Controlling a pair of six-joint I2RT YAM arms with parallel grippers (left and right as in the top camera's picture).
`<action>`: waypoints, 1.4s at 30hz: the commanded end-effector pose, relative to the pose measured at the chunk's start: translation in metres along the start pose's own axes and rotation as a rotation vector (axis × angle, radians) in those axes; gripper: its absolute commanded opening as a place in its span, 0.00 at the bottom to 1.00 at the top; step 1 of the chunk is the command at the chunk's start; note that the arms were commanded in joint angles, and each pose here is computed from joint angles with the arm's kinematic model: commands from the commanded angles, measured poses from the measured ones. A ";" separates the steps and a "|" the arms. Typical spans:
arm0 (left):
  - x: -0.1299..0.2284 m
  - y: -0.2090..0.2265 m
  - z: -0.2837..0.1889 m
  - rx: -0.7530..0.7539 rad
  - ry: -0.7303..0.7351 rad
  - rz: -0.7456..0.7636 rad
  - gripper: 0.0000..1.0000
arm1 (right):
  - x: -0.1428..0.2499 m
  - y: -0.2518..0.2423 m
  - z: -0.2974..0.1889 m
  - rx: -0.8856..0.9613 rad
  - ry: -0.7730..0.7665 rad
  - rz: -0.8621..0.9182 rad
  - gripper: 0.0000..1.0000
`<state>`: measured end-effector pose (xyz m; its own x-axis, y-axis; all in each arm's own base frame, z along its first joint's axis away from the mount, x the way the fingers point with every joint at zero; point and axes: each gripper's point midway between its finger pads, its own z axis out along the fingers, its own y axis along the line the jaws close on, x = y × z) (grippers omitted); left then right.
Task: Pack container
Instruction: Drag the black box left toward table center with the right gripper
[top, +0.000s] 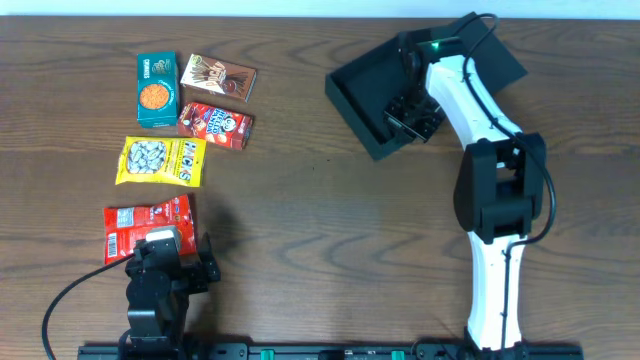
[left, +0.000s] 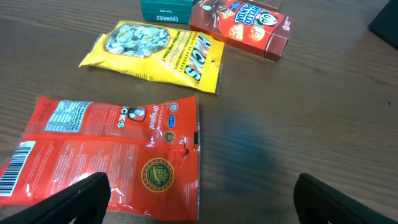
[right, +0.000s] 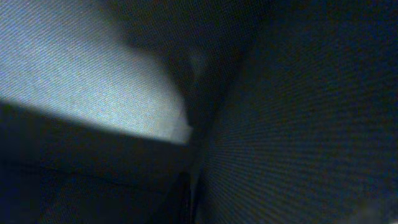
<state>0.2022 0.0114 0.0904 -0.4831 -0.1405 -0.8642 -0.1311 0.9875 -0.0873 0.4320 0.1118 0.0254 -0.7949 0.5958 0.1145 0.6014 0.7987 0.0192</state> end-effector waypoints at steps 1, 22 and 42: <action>0.002 0.002 0.001 -0.007 0.002 -0.009 0.95 | 0.015 0.007 0.007 0.051 -0.022 -0.221 0.06; 0.002 0.002 0.001 -0.007 0.002 -0.009 0.95 | 0.080 0.008 0.008 0.309 -0.037 -0.677 0.05; 0.002 0.002 0.001 -0.007 0.002 -0.009 0.95 | 0.082 0.000 0.008 0.265 0.020 -0.424 0.19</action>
<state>0.2022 0.0114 0.0904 -0.4831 -0.1405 -0.8642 -0.1311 0.9875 -0.0873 0.3709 0.1633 0.0310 -0.9741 0.1670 0.1526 0.1396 0.9745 -0.1757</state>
